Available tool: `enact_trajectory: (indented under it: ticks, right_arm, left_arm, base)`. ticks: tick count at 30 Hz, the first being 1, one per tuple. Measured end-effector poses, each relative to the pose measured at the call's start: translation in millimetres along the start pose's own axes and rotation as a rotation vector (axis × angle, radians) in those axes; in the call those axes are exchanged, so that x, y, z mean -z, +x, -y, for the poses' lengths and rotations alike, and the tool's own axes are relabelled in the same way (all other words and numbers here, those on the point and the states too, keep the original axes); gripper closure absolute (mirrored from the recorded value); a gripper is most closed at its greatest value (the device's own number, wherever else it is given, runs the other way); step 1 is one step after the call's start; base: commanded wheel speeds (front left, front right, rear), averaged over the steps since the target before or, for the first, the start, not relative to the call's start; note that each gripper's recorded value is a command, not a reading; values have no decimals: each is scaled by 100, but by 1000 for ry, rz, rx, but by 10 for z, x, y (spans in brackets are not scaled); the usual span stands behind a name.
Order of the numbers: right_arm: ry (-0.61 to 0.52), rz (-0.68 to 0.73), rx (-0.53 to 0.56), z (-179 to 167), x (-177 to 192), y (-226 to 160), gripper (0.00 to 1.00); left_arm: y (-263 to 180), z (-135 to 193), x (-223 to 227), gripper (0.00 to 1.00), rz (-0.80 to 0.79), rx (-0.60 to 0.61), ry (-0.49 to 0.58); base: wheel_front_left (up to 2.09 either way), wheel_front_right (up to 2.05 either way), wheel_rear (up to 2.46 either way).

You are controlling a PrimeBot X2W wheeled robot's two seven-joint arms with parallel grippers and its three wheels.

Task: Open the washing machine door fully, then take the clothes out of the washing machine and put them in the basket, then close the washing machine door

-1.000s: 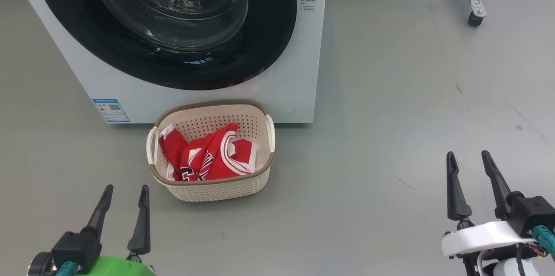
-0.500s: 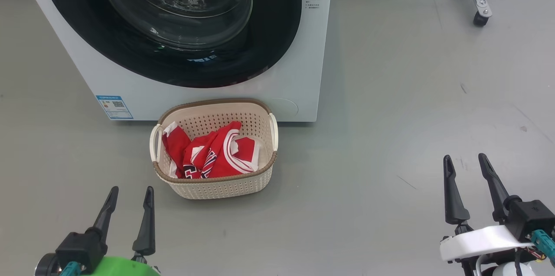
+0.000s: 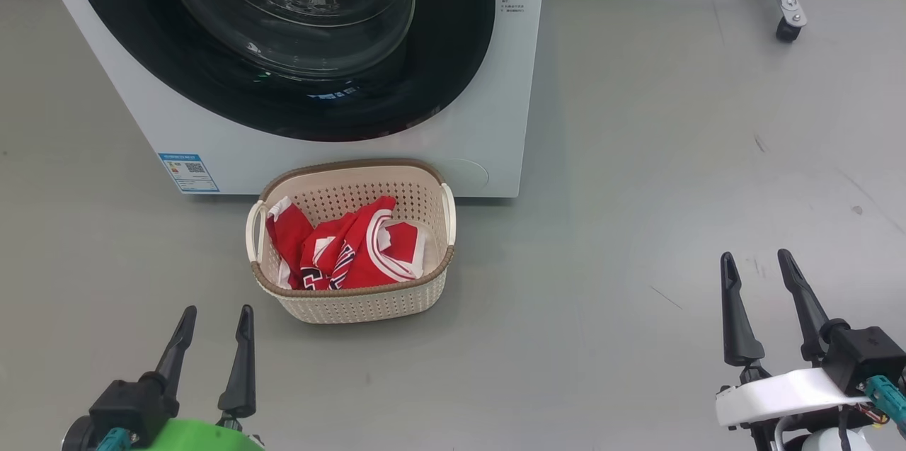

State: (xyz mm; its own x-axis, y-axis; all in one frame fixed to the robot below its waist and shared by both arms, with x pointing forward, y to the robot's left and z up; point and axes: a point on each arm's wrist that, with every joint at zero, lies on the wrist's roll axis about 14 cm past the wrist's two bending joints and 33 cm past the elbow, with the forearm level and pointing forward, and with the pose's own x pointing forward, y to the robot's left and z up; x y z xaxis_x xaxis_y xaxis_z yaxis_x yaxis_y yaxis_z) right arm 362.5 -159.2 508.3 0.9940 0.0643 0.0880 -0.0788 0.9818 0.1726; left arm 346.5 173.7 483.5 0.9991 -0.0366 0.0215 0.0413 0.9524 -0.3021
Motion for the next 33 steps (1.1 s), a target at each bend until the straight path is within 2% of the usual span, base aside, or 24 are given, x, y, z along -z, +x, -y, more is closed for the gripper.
enact_trajectory:
  ticks: [19, 33]
  right_arm:
    - [2, -1, -8, -27, 9, 1, 0]
    - [6, -4, -6, -29, 19, 12, 0]
  left_arm:
    - [-9, -34, -18, 0, 5, -10, -18]
    - [-7, -93, -25, 0, 1, -14, 14]
  base:
    - [0, 0, 0]
    - [0, 0, 0]
